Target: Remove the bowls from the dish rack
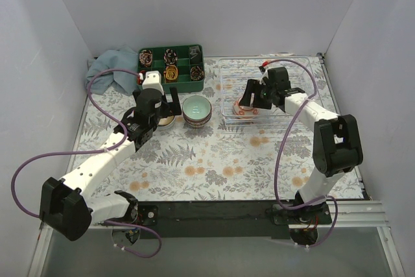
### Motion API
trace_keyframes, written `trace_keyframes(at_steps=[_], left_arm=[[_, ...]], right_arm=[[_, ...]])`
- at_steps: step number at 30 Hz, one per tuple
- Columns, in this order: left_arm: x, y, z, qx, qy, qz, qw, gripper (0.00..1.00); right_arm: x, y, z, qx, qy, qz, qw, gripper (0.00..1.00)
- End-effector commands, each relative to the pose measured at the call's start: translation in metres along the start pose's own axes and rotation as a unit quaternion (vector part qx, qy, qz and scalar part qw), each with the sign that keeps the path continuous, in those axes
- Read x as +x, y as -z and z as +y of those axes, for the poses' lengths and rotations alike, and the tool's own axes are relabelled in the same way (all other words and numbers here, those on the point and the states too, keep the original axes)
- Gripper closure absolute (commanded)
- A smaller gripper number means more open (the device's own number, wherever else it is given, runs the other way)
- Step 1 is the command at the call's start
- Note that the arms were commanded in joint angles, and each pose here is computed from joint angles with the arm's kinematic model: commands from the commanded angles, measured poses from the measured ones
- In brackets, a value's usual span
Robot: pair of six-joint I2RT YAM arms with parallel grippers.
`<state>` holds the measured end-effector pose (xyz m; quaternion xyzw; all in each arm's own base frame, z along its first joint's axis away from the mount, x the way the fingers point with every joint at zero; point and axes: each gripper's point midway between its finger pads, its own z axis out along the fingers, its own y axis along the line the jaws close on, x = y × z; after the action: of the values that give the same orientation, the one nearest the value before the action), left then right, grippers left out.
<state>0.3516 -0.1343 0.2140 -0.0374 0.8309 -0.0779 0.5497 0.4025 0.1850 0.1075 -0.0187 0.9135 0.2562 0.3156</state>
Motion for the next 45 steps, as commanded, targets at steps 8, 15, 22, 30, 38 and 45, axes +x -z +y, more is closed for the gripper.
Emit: trace_keyframes(at_steps=[8, 15, 22, 30, 38, 45], left_arm=[[-0.005, 0.002, 0.006, -0.008, -0.004, -0.017, 1.0, 0.02], [-0.003, 0.001, 0.006, -0.006, -0.007, -0.014, 1.0, 0.02], [-0.005, 0.003, 0.006, -0.004, -0.009, -0.018, 1.0, 0.02], [-0.005, 0.003, 0.006, -0.005, -0.009, -0.019, 1.0, 0.02], [-0.006, 0.003, 0.008, -0.01, -0.011, -0.022, 1.0, 0.02], [-0.005, 0.003, 0.007, -0.005, -0.012, -0.021, 1.0, 0.02]], right_arm=[[-0.067, -0.018, 0.038, -0.078, 0.045, -0.06, 0.994, 0.23], [-0.081, 0.005, 0.001, -0.009, 0.019, -0.093, 0.995, 0.22], [-0.062, 0.004, -0.021, -0.043, -0.019, -0.04, 0.998, 0.17], [-0.042, -0.013, -0.024, -0.063, -0.05, 0.001, 0.997, 0.1], [-0.025, -0.033, -0.032, -0.062, -0.087, 0.033, 0.994, 0.01], [-0.009, -0.045, -0.037, -0.044, -0.106, 0.051, 0.992, 0.02]])
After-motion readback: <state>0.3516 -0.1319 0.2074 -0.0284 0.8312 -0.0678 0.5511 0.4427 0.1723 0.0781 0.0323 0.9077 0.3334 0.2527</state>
